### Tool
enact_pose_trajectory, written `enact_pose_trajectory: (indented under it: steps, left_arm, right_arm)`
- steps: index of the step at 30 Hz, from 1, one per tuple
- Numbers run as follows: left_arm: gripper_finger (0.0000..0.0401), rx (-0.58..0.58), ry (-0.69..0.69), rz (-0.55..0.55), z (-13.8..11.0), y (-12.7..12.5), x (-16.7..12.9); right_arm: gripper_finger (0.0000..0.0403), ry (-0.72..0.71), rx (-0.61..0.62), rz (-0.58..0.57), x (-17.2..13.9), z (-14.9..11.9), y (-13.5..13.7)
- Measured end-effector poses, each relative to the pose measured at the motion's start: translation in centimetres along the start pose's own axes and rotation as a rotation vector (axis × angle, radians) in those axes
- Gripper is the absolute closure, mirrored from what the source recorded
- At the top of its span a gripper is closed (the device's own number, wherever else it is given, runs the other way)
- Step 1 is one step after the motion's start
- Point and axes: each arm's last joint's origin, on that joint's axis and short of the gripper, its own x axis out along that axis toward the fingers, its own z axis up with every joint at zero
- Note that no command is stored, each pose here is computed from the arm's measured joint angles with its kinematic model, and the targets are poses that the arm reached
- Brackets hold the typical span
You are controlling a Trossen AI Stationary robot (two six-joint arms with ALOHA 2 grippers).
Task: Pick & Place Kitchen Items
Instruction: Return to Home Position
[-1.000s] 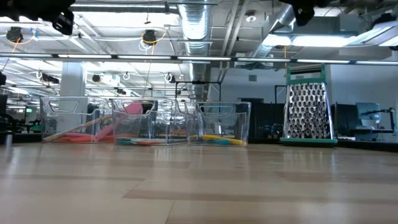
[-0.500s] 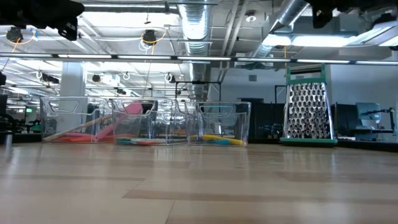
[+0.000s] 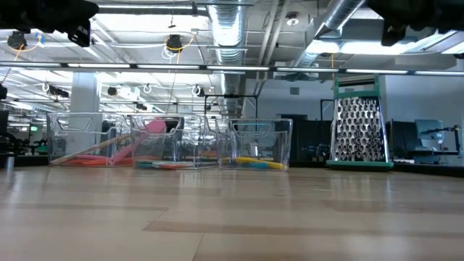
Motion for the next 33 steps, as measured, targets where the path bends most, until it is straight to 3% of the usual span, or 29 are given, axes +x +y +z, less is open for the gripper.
enact_pose_trajectory:
  steps: [6, 18, 24, 33]
  left_arm:
    - [0.0399, -0.001, 0.000, 0.000, 0.0, 0.0, 0.0]
    - [0.0399, -0.001, -0.002, -0.003, 0.0, 0.0, 0.0]
    - [0.0399, -0.001, -0.001, -0.003, 0.0, 0.0, 0.0]
    - [0.0399, -0.001, -0.001, 0.001, 0.0, 0.0, 0.0]
  right_arm:
    - [0.0403, -0.078, 0.032, 0.002, -0.8, -2.2, 0.1]
    - [0.0403, 0.004, 0.058, 0.005, -0.8, -7.7, 0.3]
    - [0.0403, 0.065, 0.028, 0.026, -0.8, -8.3, 0.3]
    - [0.0403, 0.135, -0.052, 0.163, -0.9, -9.1, 0.9]
